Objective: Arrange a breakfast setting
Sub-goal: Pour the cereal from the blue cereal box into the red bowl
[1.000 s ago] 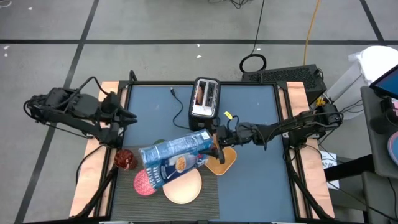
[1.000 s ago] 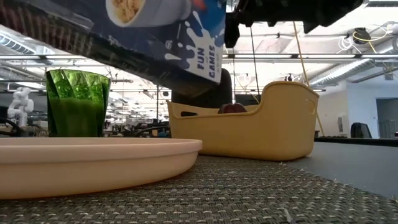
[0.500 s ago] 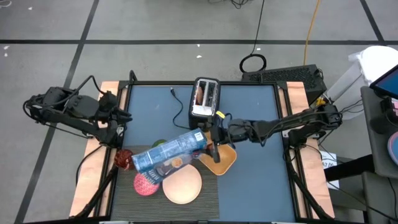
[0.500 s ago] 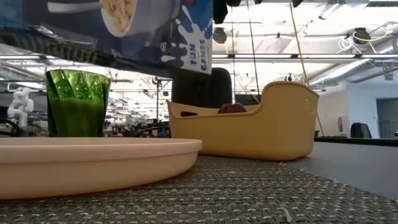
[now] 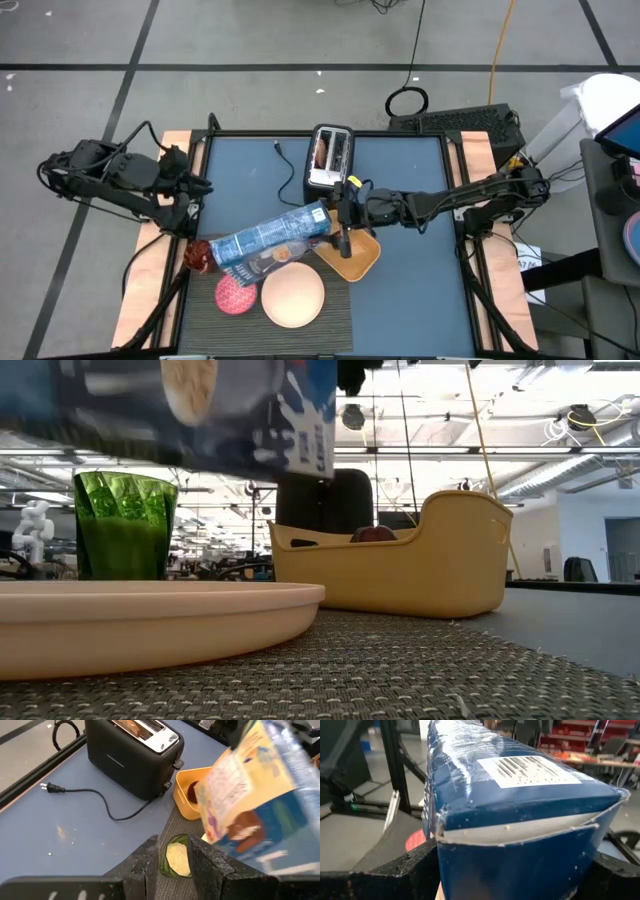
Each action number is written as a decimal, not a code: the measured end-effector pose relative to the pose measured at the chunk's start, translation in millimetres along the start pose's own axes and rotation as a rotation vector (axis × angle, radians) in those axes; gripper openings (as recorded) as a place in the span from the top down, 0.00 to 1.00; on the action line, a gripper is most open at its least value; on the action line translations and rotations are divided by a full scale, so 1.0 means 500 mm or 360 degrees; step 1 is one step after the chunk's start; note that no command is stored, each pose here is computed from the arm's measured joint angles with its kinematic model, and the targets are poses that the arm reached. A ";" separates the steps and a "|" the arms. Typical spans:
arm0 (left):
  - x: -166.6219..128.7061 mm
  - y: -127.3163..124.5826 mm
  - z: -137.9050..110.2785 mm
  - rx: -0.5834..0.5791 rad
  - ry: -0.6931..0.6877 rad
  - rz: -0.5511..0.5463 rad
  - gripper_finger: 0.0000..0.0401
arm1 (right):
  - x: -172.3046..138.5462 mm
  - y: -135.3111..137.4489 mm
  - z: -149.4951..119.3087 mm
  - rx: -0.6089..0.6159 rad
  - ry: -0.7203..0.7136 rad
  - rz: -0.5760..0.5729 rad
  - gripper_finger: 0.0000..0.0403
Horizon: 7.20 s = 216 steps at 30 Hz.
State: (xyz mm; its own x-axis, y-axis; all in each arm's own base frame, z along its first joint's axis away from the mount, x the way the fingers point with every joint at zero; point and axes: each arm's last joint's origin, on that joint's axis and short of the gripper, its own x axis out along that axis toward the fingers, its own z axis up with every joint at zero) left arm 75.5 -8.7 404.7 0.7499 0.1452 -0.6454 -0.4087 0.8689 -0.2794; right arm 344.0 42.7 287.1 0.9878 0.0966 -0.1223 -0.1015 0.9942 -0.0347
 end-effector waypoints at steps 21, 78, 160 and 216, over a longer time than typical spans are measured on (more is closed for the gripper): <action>0.000 0.000 0.000 0.0003 -0.0001 0.0004 0.74 | 0.002 0.019 0.005 -0.0017 -0.0065 0.0040 0.22; 0.000 -0.006 -0.006 -0.0145 0.0148 -0.0165 0.74 | 0.030 0.033 0.015 -0.0122 0.0099 0.0074 0.22; 0.088 -0.109 -0.139 -0.0263 0.0835 -0.0448 0.82 | 0.045 0.042 0.097 -0.0094 0.0146 -0.0008 0.22; 0.088 -0.109 -0.139 -0.0235 0.0834 -0.0448 0.82 | 0.063 0.050 0.080 -0.0157 0.0145 0.0002 0.22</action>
State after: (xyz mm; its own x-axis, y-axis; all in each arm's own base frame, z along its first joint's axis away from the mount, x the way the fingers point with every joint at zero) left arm 94.6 -82.5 342.0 0.4992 -0.3652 -0.7858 -0.3276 0.7600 -0.5614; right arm 377.4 72.6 321.8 0.9733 0.0889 -0.2116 -0.1184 0.9843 -0.1313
